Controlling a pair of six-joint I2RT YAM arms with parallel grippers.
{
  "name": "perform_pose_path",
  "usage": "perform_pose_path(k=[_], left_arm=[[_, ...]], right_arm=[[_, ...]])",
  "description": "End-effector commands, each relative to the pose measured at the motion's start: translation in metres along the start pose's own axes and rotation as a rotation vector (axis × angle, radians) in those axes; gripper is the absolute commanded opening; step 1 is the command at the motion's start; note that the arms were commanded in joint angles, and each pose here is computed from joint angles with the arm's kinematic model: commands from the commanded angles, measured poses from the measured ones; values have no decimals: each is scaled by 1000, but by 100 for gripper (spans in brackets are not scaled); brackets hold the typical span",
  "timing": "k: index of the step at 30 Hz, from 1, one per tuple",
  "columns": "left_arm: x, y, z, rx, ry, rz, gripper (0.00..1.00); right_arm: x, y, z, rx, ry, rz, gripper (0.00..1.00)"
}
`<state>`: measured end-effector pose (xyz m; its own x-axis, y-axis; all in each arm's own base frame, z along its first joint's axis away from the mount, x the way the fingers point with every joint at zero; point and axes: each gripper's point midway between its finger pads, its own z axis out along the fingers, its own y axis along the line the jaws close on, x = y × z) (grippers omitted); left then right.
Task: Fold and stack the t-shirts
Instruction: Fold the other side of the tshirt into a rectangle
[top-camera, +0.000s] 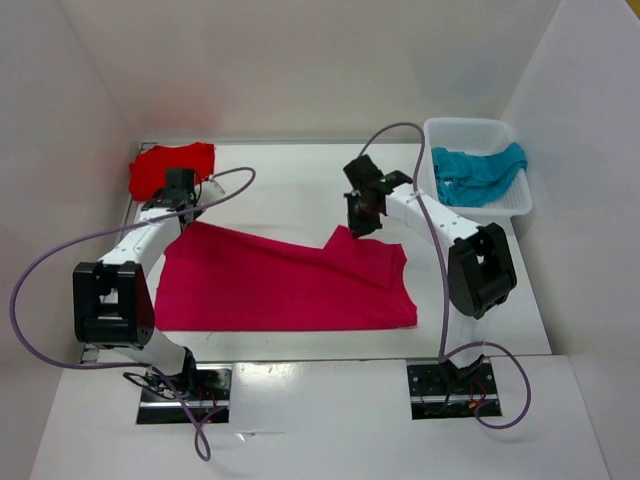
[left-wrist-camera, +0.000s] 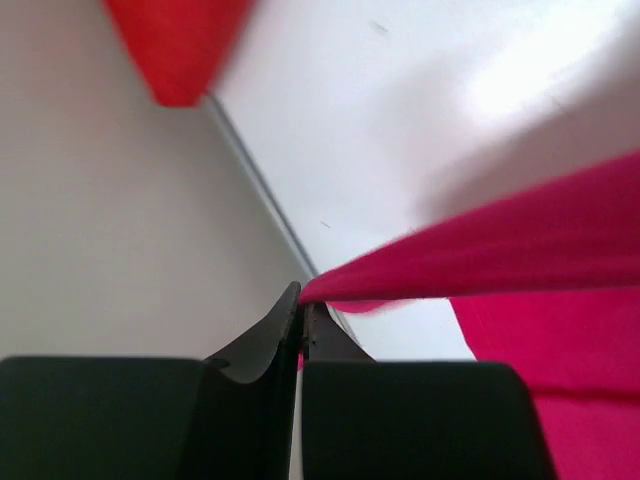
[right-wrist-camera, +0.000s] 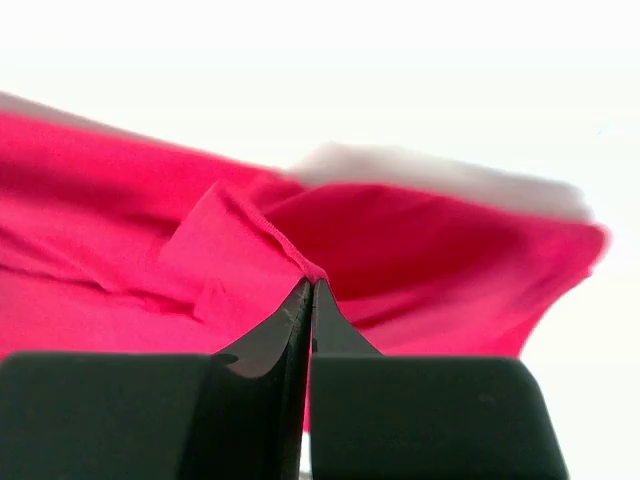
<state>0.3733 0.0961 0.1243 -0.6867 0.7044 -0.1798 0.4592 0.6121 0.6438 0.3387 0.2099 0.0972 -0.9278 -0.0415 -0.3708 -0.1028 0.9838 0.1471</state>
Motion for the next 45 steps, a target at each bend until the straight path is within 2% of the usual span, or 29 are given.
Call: perform_pose_path(k=[1,3,8,14,21,25,34,40,41,42,45], left_arm=[[-21,45,-5,-181,-48,-104,0],[-26,31,-8,-167,-54,-46,0],[14,-16,-4,-126,2,119,0],[41,-42,-20,-35,26,214,0],[90,-79,-22,43,135,386,0],[102,-94,-19,86,164,401,0],[118,-120,-8,167,214,405,2],[110,-118,-1,167,223,348,13],[109,-118,-1,176,232,345,16],[107,-116,-2,175,231,344,19],[105,-104,0,156,233,302,28]], right_arm=[[-30,-6,-22,27,-85,-39,0],[-18,-6,-19,11,-52,-40,0],[17,-2,-26,-24,-2,-59,0],[49,10,-35,-59,67,-85,0],[103,1,-34,-7,195,-124,0],[117,10,-37,-50,232,-131,0],[138,10,-35,-30,321,-155,0],[160,22,-34,-66,399,-187,0],[162,23,-33,-71,414,-185,2],[170,32,-36,-103,434,-214,13],[184,42,-41,-157,466,-247,29]])
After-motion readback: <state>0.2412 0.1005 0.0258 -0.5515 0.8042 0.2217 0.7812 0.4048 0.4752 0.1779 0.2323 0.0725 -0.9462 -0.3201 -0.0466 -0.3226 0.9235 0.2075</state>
